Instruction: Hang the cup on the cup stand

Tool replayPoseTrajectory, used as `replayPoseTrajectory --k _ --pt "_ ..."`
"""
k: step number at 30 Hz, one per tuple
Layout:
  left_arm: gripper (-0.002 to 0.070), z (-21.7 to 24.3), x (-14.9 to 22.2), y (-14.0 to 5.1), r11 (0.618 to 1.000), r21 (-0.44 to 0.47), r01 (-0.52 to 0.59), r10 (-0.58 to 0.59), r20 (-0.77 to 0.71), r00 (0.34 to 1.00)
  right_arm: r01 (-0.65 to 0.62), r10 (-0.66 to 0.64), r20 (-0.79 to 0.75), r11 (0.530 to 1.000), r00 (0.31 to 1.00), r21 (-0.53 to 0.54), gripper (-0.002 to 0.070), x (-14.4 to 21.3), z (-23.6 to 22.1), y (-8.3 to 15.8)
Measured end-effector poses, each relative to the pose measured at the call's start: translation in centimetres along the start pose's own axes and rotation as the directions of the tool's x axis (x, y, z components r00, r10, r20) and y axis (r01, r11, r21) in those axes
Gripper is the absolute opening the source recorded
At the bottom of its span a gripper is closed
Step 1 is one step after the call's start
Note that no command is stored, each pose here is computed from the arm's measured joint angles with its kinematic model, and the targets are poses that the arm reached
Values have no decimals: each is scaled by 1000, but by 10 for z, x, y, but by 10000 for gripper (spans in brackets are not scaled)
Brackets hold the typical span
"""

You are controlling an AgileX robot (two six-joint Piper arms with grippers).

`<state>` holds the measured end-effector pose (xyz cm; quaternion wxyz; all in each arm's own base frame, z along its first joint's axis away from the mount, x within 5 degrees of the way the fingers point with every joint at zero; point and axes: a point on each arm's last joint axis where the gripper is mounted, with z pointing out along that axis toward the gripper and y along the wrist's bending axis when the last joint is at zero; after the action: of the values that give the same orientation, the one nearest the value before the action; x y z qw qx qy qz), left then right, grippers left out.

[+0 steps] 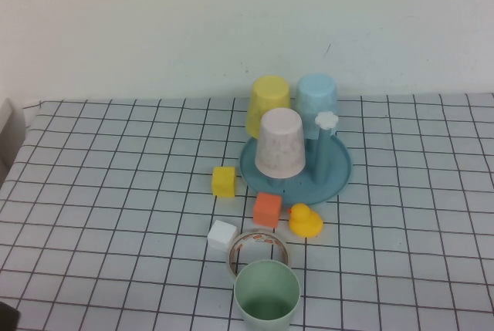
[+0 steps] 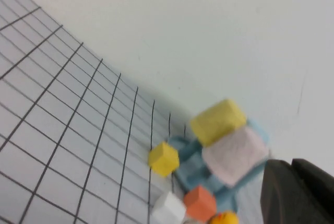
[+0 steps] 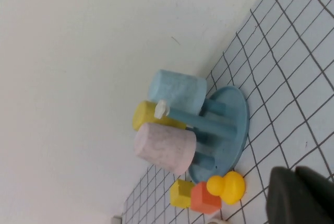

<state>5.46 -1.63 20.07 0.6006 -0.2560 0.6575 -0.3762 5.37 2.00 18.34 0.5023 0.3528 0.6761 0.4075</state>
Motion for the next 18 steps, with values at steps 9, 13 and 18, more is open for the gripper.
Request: replayPoseTrajectory --k 9,13,18 --pt "-3 10 -27 -64 842 124 -525 538 -262 801 278 -278 -21 961 960 1 -1 2 0 -1" --pt "-3 34 -46 -90 723 203 -661 661 -483 575 348 -347 -46 938 937 -2 -1 4 0 -1" --pt "-3 78 -69 -110 642 314 -699 695 -622 359 354 -354 -40 935 934 -5 -1 4 0 -1"
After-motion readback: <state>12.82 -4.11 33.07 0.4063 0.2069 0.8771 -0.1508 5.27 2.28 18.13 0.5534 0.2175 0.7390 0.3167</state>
